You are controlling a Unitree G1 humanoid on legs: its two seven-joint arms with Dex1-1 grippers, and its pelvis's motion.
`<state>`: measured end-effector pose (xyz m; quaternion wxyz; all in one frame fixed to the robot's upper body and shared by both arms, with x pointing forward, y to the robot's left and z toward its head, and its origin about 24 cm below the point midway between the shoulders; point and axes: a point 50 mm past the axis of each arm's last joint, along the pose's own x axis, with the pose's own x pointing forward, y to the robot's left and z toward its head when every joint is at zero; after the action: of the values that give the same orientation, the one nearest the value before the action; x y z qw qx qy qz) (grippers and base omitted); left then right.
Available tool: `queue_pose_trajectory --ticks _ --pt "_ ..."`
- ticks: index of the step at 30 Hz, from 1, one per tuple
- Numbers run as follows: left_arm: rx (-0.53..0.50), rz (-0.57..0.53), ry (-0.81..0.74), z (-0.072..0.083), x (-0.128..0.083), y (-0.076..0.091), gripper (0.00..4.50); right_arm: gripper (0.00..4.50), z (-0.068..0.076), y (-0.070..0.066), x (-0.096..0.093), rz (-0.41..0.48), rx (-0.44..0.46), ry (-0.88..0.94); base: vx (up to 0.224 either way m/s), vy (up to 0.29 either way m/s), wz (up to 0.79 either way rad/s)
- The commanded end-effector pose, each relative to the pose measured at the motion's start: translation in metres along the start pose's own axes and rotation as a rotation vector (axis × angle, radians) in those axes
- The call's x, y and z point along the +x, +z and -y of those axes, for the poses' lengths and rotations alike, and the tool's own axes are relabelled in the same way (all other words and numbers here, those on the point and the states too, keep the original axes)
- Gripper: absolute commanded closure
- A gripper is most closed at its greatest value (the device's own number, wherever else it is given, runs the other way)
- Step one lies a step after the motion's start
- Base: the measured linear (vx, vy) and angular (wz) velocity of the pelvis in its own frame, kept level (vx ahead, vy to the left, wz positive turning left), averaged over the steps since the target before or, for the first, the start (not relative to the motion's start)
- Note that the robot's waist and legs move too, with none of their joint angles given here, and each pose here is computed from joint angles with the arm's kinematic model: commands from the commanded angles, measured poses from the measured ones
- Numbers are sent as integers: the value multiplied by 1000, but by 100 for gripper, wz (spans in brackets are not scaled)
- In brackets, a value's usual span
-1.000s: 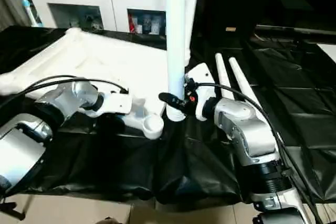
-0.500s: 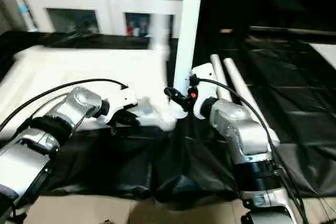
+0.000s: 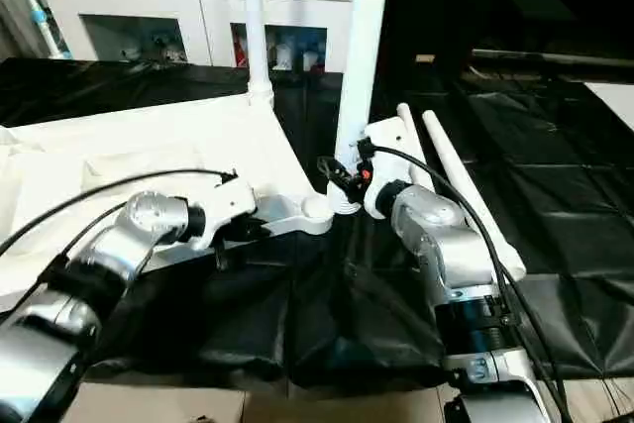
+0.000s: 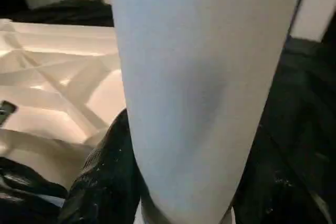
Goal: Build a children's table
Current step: Insert table leg to table base
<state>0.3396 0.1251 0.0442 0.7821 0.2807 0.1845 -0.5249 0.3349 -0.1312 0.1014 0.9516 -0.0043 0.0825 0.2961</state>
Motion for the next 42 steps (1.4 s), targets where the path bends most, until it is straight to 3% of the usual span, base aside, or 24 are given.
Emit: queue_pose_trajectory --ticks 1,8,14,17,23,30,38,42 --pt "-18 -27 -43 16 6 -15 450 263 -3 6 2 35 -18 34 0 0 0" --pt "-87 34 -37 19 8 -14 450 263 -2 3 7 64 30 65 0 0 0" --pt "-51 51 -63 19 4 -9 450 263 1 3 10 73 27 66 0 0 0" --pt "-91 84 -84 17 3 -4 391 263 0 4 9 77 26 67 0 0 0" --pt "-68 90 -67 14 5 3 355 263 0 4 10 84 21 75 0 0 0" --pt "-82 41 -8 10 8 1 355 263 -2 4 11 84 16 78 0 0 0" --pt "-117 86 -3 4 9 10 355 263 -3 3 11 86 11 85 0 0 0" --pt "-101 55 -20 4 9 9 355 263 -3 3 11 84 7 87 0 0 0"
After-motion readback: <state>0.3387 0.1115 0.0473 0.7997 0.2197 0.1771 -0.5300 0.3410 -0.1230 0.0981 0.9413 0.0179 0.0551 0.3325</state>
